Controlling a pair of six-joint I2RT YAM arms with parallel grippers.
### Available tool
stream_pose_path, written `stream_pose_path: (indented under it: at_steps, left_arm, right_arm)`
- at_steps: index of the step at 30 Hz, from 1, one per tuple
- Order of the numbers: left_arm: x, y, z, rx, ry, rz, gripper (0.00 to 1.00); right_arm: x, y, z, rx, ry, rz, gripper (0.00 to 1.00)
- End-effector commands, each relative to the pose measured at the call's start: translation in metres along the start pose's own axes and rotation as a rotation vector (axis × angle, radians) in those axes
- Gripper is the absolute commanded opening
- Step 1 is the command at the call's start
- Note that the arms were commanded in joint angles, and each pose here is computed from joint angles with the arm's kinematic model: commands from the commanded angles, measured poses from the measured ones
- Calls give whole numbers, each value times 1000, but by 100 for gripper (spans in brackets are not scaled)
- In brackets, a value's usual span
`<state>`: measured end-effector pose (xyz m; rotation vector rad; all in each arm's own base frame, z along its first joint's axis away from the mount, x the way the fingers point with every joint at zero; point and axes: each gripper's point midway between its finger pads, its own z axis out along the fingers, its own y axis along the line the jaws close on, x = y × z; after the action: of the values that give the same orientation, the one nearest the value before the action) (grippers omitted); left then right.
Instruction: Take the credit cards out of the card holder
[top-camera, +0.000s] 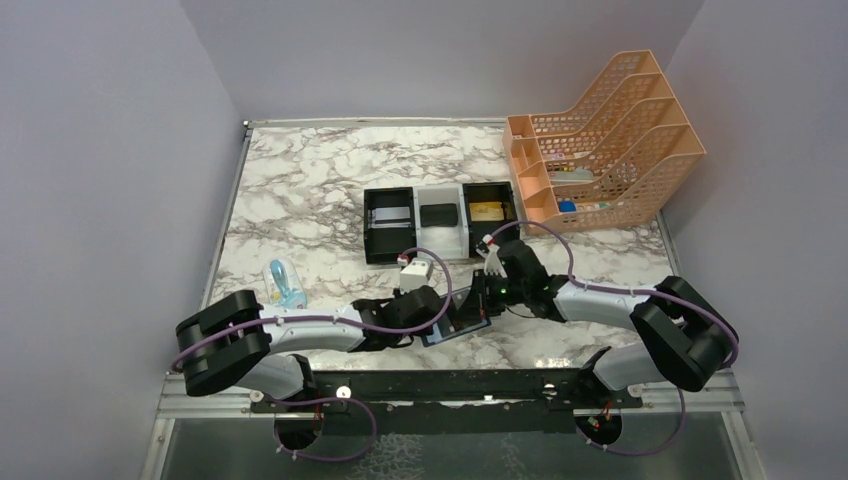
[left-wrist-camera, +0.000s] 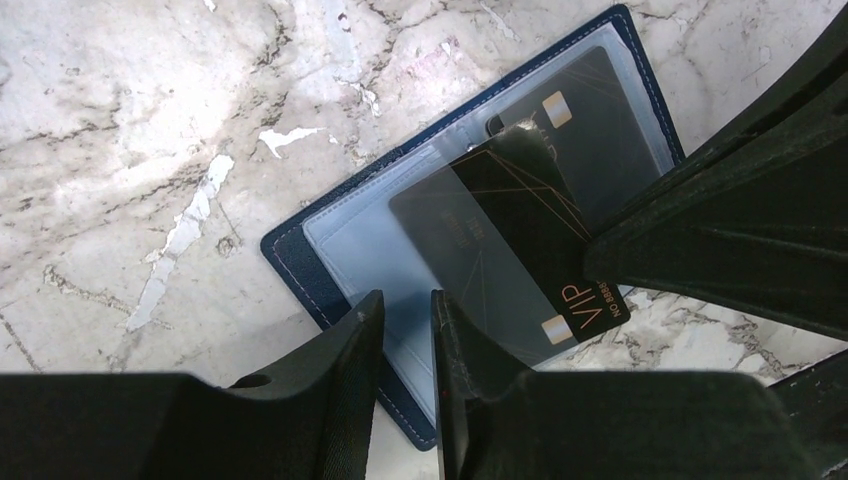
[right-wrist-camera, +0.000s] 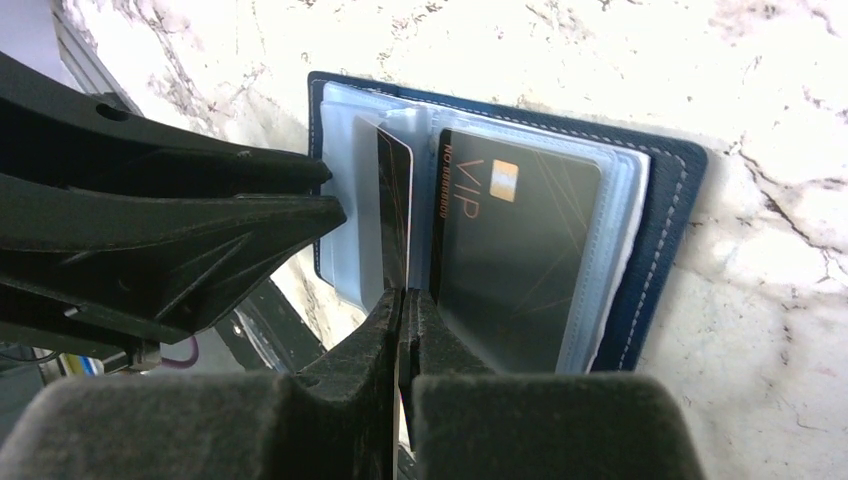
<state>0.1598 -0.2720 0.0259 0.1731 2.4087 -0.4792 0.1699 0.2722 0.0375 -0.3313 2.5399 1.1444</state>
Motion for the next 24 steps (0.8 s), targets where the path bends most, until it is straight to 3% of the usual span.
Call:
stream_pose_path:
  at_steps: [1, 6, 10, 24]
  left_arm:
    - [-3, 3, -12, -7, 15, 10, 28]
    - [-36, -36, -34, 176, -74, -20, 35]
    - [-37, -55, -40, 281, -72, -28, 36]
    - [17, -15, 2, 117, 45, -76, 27]
  right_arm:
    - [-2, -4, -1, 11, -34, 45, 1]
    - [3, -7, 4, 0, -20, 74, 1]
    - [2, -7, 5, 2, -27, 83, 1]
    - [1, -4, 2, -3, -31, 86, 3]
